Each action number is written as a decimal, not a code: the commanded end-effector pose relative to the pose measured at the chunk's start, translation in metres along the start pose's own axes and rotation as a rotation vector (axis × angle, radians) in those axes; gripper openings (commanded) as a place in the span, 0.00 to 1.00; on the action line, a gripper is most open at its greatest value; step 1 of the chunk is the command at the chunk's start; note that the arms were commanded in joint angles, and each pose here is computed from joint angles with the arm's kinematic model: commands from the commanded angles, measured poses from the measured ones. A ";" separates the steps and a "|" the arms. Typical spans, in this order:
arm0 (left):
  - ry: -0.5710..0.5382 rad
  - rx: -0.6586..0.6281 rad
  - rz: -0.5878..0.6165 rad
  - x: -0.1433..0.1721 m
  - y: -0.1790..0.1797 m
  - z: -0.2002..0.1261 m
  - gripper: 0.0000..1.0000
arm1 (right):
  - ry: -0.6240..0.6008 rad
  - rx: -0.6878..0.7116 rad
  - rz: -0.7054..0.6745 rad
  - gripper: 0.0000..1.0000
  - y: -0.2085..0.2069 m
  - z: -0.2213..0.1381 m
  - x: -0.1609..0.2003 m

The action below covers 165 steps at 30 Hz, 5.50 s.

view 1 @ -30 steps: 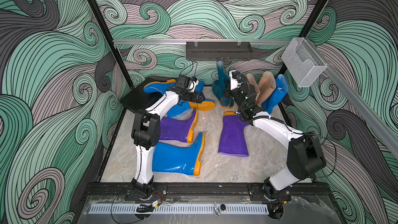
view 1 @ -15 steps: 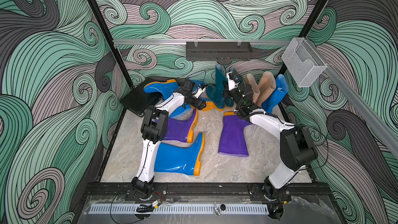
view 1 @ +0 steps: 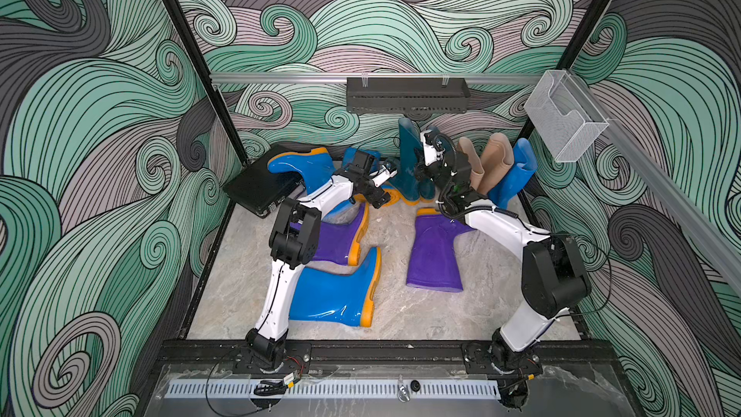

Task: Match and arrange rain boots in pairs
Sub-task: Adjust the rain boot at the center of the board.

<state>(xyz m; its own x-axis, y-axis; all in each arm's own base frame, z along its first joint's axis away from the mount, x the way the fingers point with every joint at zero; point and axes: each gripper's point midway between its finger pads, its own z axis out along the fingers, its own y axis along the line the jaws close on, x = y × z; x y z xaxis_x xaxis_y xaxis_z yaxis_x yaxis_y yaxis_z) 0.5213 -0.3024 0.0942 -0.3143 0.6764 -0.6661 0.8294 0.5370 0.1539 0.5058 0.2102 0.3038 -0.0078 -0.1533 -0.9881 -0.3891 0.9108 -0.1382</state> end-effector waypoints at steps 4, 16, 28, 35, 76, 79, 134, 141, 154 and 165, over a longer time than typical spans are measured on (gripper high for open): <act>-0.002 0.036 0.016 0.003 -0.005 0.023 0.82 | -0.104 0.047 -0.059 0.00 -0.014 0.004 -0.041; 0.127 -0.038 0.014 0.041 0.007 0.015 0.22 | -0.065 0.136 0.062 0.00 -0.019 0.028 0.005; 0.217 -0.080 -0.049 0.066 0.019 -0.005 0.16 | -0.059 0.242 0.053 0.00 -0.023 0.041 0.046; 0.156 -0.065 -0.091 0.048 0.018 -0.027 0.46 | -0.041 0.252 0.051 0.36 -0.022 0.029 0.045; -0.160 0.031 -0.196 -0.013 -0.091 -0.193 0.73 | 0.861 0.256 0.932 0.83 0.018 -0.273 0.251; -0.153 0.032 -0.187 -0.011 -0.096 -0.191 0.74 | 0.897 0.249 0.953 0.83 0.022 -0.279 0.263; -0.322 0.343 0.684 -0.009 -0.251 -0.156 0.79 | 0.719 -0.128 1.061 0.03 0.037 -0.227 0.106; -0.249 0.305 0.737 -0.004 -0.242 -0.134 0.78 | 0.724 -0.142 1.059 0.03 0.038 -0.223 0.105; -0.221 0.280 0.676 -0.025 -0.242 -0.122 0.08 | 0.698 -0.188 1.051 0.06 0.034 -0.212 0.085; -0.217 0.386 0.354 -0.079 -0.251 -0.182 0.00 | 0.680 -0.164 1.005 0.56 0.025 -0.203 0.093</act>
<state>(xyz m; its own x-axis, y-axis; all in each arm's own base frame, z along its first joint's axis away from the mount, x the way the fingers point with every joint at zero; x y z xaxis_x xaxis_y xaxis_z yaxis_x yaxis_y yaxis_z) 0.2726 -0.3877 0.2045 0.1856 0.6988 -0.6908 0.9626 0.0117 0.2705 0.2978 0.1350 0.2096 -0.8435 0.3918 -0.3673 0.0158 0.7018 0.7122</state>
